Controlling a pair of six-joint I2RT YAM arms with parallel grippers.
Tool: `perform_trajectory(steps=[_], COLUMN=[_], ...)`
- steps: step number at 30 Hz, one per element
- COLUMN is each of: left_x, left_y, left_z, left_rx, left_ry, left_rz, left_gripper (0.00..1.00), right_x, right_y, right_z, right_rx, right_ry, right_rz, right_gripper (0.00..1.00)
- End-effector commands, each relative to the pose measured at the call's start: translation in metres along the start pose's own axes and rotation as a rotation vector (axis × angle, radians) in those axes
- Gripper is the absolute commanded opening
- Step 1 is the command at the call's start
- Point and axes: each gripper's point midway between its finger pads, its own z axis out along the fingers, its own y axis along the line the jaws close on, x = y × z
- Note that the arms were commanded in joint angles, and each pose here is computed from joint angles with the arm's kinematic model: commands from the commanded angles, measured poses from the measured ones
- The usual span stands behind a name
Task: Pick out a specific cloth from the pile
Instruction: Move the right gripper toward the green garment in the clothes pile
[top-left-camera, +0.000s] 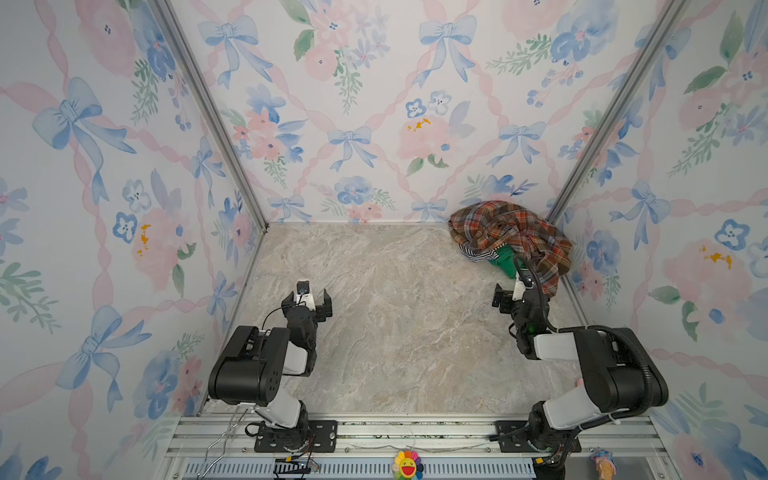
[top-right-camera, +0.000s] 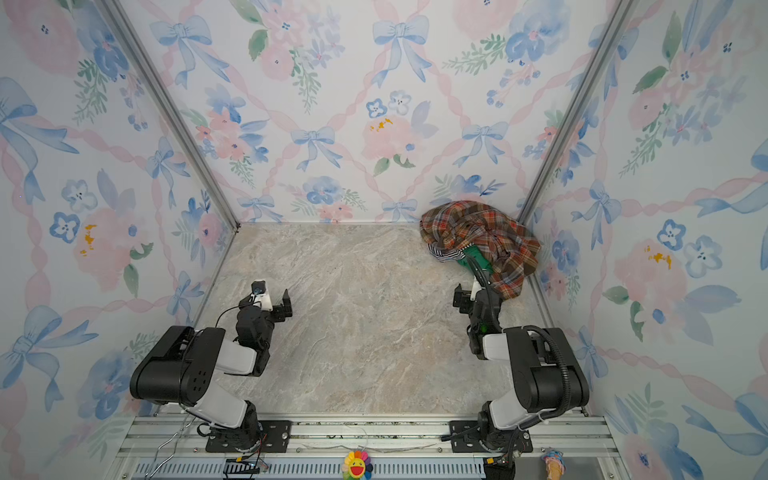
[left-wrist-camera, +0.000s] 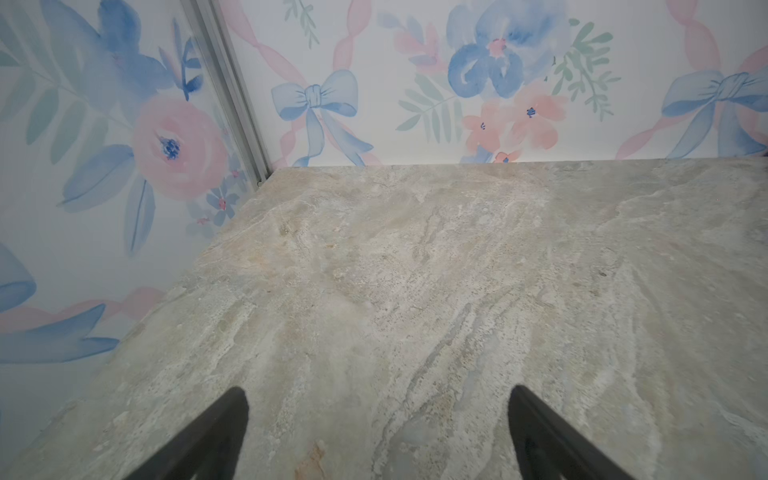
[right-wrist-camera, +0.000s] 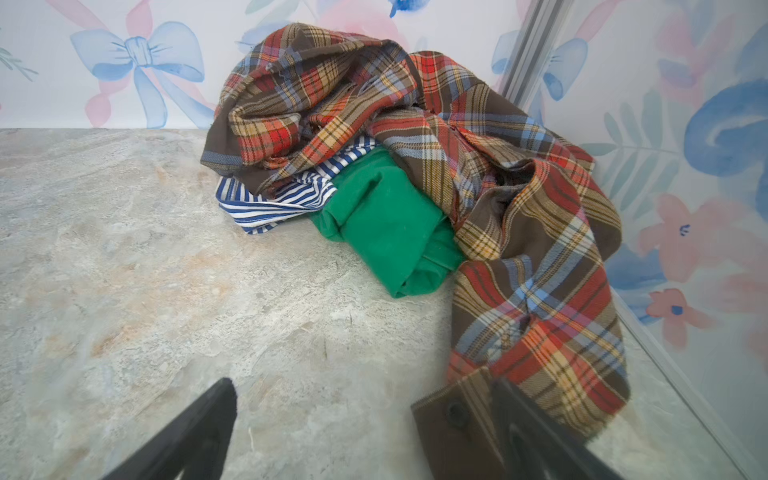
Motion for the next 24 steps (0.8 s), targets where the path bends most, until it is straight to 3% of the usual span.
perform_trajectory(steps=[1,16,21,24], left_x=[-0.009,-0.009,-0.048,-0.085], left_y=[-0.001,-0.002,-0.024,-0.056], left_z=[0.001,0.001,-0.020,-0.034], left_rx=[0.008,0.017,-0.001,0.068], left_ry=[-0.024,-0.026,-0.095,-0.102], left_rz=[-0.022,-0.022,0.108,0.132], left_gripper=[0.98,0.98,0.98,0.98], right_x=[-0.001,-0.003,-0.028,-0.037], right_y=[0.000,0.001,0.007,0.006], right_z=[-0.001,-0.002,-0.026,-0.049], right_rx=[0.008,0.008,0.026,0.023], right_ry=[-0.005,-0.012,-0.034,0.024], right_rz=[0.011,0.009,-0.040,-0.026], right_gripper=[0.97,0.97,0.97,0.97])
